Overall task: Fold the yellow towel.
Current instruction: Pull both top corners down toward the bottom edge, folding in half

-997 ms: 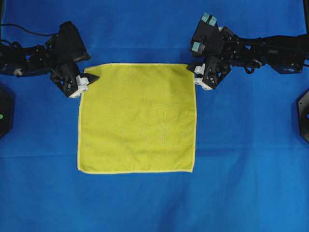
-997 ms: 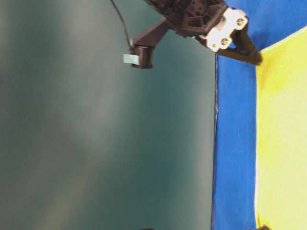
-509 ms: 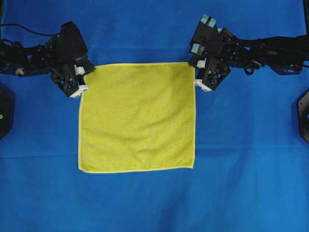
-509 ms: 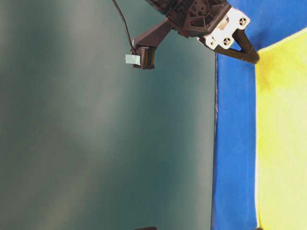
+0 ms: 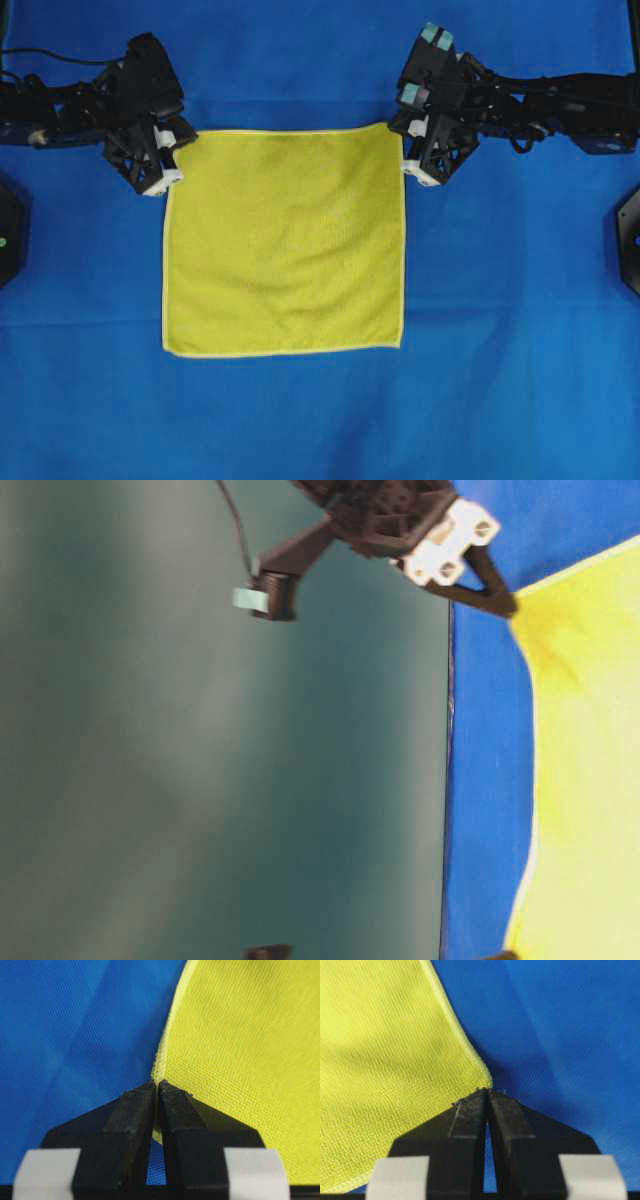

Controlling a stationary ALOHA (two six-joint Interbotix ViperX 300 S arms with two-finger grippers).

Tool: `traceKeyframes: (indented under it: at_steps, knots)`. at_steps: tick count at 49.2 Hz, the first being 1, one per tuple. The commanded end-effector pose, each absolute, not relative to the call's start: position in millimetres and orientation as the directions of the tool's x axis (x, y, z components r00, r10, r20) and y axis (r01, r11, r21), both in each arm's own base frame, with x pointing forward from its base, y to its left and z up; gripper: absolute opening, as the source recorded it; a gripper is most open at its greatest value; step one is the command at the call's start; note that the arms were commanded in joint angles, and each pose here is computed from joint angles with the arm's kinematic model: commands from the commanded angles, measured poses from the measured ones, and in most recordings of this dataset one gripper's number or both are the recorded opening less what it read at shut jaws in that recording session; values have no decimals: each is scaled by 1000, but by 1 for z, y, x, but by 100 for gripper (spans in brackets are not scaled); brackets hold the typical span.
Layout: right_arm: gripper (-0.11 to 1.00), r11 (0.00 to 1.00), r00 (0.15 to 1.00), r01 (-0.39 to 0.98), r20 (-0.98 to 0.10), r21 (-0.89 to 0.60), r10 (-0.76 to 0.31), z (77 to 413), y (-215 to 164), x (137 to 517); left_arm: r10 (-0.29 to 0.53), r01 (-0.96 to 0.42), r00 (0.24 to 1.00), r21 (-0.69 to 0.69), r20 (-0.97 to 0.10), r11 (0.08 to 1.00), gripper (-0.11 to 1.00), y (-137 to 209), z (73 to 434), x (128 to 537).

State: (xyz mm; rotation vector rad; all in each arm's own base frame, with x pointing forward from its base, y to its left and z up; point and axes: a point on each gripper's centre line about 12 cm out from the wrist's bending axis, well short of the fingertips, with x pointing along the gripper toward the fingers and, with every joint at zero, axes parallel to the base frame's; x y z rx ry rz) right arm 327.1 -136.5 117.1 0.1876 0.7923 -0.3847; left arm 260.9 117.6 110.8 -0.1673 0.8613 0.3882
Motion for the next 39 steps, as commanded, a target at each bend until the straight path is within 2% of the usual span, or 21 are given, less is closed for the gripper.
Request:
traceKeyframes:
  at_steps: [1, 21, 28, 39]
  knots:
    - [1, 914, 668, 406, -691, 26, -277, 133, -136, 328, 280, -401, 617, 12, -736, 916, 2, 120, 126, 264]
    - [1, 924, 677, 380, -693, 39, -249, 136, -122, 331, 245, -379, 605, -3, -757, 926, 2, 104, 126, 255]
    - [1, 938, 676, 343, -707, 55, -206, 141, -101, 331, 191, -320, 617, -22, -763, 947, 2, 80, 130, 258]
    - [1, 967, 681, 240, -725, 88, -103, 147, -50, 336, 61, -205, 609, -82, -791, 975, 2, 27, 131, 262]
